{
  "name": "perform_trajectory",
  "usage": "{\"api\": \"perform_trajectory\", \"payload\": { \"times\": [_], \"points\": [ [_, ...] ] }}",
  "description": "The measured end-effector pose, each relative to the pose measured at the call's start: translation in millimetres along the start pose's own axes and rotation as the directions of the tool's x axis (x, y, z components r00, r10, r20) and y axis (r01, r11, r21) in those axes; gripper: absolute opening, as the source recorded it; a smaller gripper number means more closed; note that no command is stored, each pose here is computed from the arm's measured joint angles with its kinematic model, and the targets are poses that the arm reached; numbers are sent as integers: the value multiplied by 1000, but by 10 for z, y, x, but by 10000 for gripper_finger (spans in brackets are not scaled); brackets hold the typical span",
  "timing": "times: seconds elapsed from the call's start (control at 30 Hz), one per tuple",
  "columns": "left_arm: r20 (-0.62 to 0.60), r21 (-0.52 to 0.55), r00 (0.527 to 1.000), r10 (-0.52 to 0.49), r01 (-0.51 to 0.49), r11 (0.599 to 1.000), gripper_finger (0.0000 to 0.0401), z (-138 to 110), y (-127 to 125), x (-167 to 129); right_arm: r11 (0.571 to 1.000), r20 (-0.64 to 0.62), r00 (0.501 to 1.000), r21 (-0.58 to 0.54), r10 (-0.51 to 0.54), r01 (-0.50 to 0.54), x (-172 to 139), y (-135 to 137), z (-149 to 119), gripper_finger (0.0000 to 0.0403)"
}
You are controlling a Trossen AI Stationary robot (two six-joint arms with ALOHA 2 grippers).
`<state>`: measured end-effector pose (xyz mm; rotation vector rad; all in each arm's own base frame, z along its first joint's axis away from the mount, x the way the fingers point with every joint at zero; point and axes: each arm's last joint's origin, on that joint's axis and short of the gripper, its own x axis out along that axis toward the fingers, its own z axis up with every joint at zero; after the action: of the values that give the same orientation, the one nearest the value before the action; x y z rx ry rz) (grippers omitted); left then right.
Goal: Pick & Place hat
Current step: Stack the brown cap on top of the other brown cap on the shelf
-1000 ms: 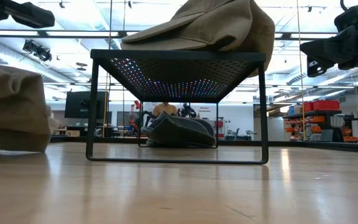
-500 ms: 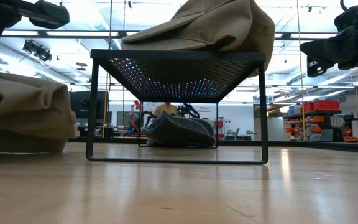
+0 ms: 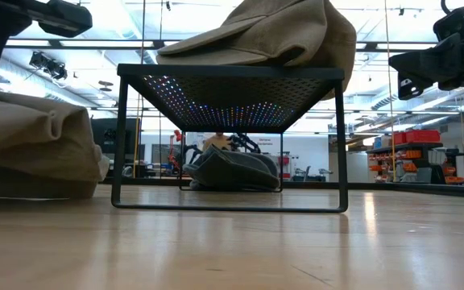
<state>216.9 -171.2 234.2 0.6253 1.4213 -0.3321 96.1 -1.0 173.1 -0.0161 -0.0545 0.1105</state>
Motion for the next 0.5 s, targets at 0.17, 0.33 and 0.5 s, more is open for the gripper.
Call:
{"api": "perform_trajectory", "payload": {
  "times": [0.17, 0.33, 0.5],
  "points": [
    [0, 0, 1000, 0, 0, 1000, 35, 0, 0, 0, 1000, 0, 1000, 0, 0, 0, 0, 0, 0, 7],
    [0, -12, 1000, 0, 0, 1000, 66, 0, 0, 0, 1000, 0, 1000, 0, 0, 0, 0, 0, 0, 7],
    [-4, -93, 1000, -6, 5, 996, 118, 0, 31, 7, 1000, 0, 1000, 0, 0, 0, 0, 0, 0, 7]
  ]
}}
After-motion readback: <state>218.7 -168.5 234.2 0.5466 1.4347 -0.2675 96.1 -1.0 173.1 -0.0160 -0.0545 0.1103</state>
